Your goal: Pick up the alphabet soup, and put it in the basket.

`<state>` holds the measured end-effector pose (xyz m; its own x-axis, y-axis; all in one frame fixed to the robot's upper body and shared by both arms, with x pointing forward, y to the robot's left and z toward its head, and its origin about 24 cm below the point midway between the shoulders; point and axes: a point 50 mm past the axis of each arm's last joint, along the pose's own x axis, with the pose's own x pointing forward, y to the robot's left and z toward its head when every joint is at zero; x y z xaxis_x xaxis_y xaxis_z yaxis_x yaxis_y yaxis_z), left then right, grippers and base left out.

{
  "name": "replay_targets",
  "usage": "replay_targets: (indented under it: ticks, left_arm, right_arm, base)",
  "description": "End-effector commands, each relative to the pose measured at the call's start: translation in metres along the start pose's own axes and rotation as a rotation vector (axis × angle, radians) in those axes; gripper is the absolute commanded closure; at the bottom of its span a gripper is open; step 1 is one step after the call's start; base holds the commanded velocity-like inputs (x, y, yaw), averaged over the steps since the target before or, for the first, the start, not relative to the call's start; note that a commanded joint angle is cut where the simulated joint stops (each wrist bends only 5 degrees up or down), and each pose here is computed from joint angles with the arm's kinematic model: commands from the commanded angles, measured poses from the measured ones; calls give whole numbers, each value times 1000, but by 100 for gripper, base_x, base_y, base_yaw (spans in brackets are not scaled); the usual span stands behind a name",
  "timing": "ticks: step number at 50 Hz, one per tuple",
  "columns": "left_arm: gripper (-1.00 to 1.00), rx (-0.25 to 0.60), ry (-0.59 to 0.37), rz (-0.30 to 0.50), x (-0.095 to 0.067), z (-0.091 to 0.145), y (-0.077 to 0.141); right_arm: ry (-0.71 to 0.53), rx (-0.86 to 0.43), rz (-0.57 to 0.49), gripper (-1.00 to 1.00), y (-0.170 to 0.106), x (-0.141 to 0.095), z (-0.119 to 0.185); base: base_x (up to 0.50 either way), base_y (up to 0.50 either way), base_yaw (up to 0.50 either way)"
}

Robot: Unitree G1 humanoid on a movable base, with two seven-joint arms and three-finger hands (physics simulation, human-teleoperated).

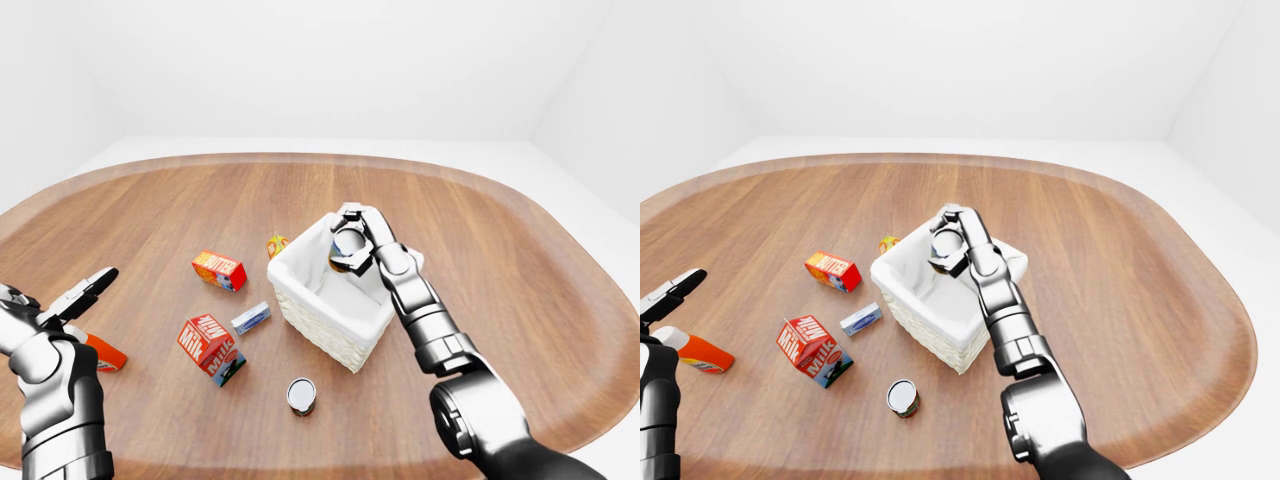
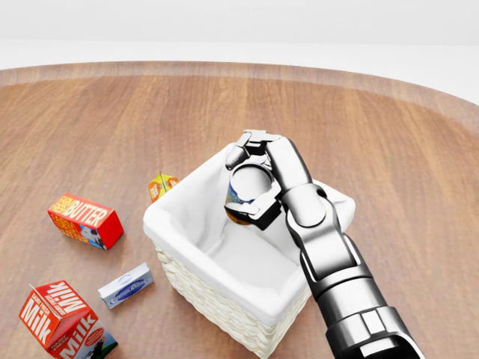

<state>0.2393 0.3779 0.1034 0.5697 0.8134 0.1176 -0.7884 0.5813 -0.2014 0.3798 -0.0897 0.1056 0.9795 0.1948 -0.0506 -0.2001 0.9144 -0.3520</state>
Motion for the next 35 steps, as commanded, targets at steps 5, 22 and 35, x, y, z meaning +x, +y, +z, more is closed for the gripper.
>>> replay_targets:
  ticks: [5,22,35]
  left_arm:
    - [-100,6,9,0,0,-2,-1]
    - [-100,3,-1,0,0,0,-1]
    - [-100,2,-2,-2,0,0,0]
  right_arm:
    - [126,-30,-1,100,2,2,-25]
    - [163,-59,53,100,10,1,-34]
    - [36,-123,91,100,19,-5,-12]
  base:
    - [0,0,0]
    - [0,0,0]
    - [0,0,0]
